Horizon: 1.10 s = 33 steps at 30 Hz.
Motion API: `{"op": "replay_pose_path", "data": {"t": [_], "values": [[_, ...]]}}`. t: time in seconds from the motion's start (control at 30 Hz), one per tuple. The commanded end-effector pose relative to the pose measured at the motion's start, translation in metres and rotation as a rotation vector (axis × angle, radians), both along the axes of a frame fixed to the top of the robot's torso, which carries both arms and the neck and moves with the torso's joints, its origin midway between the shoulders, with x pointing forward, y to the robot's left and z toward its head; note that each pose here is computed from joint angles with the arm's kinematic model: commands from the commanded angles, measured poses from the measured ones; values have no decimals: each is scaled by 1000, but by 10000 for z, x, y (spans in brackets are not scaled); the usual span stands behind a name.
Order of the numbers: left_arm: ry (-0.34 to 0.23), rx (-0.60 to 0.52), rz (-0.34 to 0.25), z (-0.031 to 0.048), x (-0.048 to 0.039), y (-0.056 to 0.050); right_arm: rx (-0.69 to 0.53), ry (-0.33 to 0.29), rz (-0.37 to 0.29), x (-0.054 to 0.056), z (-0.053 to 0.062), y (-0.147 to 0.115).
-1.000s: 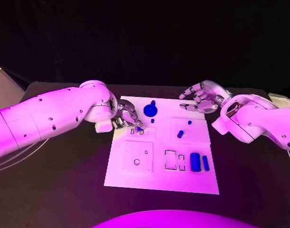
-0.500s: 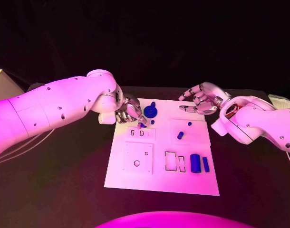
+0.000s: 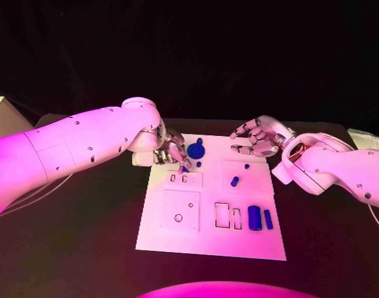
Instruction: Assemble the parts on the task board
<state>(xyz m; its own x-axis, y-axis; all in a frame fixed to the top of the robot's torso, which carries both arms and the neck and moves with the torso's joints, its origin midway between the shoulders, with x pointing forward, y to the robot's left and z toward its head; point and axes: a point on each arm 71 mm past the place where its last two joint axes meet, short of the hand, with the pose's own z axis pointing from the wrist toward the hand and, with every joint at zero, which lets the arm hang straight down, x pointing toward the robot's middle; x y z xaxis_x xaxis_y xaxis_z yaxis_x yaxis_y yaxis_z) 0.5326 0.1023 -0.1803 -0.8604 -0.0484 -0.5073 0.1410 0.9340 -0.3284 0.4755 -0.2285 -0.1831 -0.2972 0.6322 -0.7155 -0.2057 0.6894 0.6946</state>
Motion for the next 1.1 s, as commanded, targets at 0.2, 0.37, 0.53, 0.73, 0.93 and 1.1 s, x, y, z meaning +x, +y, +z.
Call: {"op": "replay_pose_path", "data": {"t": [0.2,0.37,0.53,0.73,0.93,1.1], "values": [[-32,15,-20,-17,-28,-134,6,-57,19,28,-52,31],[-30,17,-29,-36,-45,-178,30,-99,6,49,-57,20],[-42,29,-29,-59,-48,-182,73,-160,-21,67,-36,-7],[-46,42,-32,-92,-59,-175,120,-216,-45,78,-6,-26],[-39,51,-33,-158,-83,-168,154,-240,-55,87,10,-31],[-39,57,-26,-212,-90,-148,203,-255,-72,99,26,-46]]}}
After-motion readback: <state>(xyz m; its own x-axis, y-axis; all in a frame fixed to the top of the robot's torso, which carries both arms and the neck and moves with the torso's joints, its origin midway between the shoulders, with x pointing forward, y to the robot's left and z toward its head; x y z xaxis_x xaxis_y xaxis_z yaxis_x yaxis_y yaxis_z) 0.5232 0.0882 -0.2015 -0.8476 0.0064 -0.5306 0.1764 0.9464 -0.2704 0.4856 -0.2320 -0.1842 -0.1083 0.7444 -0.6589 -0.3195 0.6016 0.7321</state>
